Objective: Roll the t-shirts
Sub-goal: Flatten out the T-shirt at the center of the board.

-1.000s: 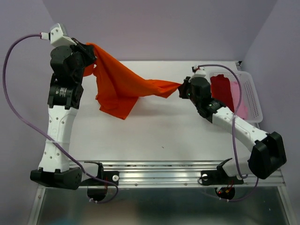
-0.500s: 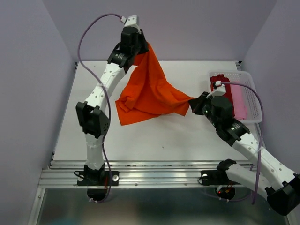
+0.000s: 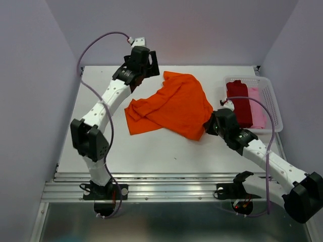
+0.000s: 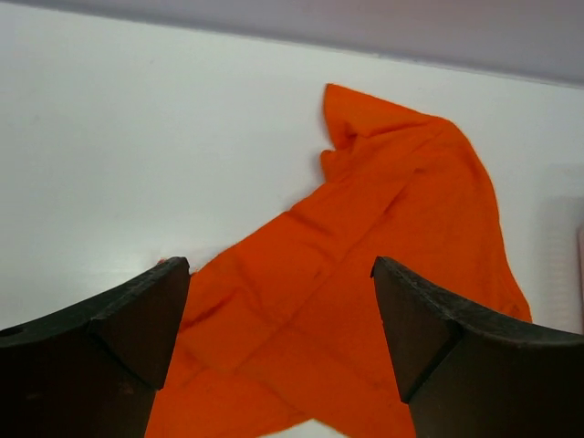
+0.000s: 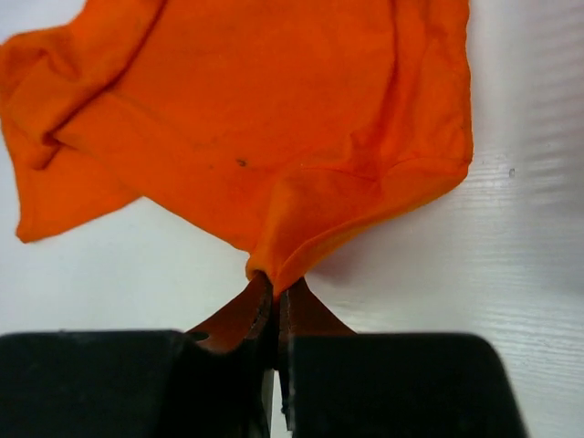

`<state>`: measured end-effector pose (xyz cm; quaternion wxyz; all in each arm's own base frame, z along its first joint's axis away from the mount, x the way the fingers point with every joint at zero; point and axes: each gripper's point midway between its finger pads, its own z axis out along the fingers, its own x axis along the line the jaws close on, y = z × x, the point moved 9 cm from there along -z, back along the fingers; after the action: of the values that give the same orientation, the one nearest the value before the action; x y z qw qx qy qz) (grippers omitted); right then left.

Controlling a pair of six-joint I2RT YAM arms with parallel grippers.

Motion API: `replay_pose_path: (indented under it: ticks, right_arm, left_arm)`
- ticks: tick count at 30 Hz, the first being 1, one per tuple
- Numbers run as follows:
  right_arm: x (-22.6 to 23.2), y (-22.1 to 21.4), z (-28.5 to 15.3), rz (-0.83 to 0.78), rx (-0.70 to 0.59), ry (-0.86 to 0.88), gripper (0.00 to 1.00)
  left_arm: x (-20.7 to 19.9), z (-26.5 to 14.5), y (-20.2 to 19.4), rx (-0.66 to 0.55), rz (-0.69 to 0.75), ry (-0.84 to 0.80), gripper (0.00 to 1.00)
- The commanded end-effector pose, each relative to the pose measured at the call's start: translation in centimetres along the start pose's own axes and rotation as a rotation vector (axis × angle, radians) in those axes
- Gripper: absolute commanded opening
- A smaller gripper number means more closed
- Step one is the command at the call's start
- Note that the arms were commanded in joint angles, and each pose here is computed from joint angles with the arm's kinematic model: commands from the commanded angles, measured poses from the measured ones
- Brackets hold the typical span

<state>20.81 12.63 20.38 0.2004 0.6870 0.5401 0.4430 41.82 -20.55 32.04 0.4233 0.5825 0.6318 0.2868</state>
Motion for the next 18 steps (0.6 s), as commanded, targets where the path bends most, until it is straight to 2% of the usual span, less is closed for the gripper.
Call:
replay_pose_path:
  ticks: [1, 2, 3, 4, 5, 7, 10, 14, 17, 18]
  right_arm:
    - [-0.5, -1.4, 0.8, -0.040, 0.069, -0.042, 0.21]
    - [-0.7, -1.6, 0.9, -0.044, 0.082, -0.052, 0.40]
    - [-0.9, -1.9, 0.9, -0.050, 0.099, -0.066, 0.56]
    - [-1.1, -2.1, 1.0, -0.051, 0.107, -0.080, 0.66]
    - [-1.2, -2.2, 0.9, -0.047, 0.107, -0.090, 0.75]
    - [-1.4, -1.9, 0.5, -0.041, 0.086, -0.109, 0.85]
    - [-1.3, -0.6, -0.4, -0.031, 0.013, -0.110, 0.96]
    - [-1.1, 0.5, -0.6, -0.042, -0.043, -0.125, 0.96]
    - [-0.7, 0.9, -0.4, -0.049, -0.049, -0.112, 0.96]
    - [-0.6, 0.9, -0.2, -0.049, -0.044, -0.105, 0.96]
  left_arm:
    - [4.1, -6.2, -0.8, -0.066, -0.072, 0.190, 0.92]
    - [5.6, -6.8, -4.1, -0.006, -0.063, 0.230, 0.91]
    - [6.4, -7.1, -5.9, 0.027, -0.071, 0.254, 0.90]
    - [7.7, -7.0, -9.7, 0.108, -0.091, 0.299, 0.90]
    - [8.2, -8.0, -10.8, 0.128, -0.121, 0.290, 0.90]
    - [9.5, -9.0, -15.1, 0.208, -0.193, 0.317, 0.90]
    - [10.8, -10.4, -19.3, 0.257, -0.330, 0.339, 0.90]
    - [11.3, -10.5, -22.3, 0.291, -0.436, 0.313, 0.86]
    - [12.0, -9.8, -23.7, 0.297, -0.443, 0.384, 0.83]
    - [12.0, -9.5, -24.0, 0.294, -0.455, 0.397, 0.78]
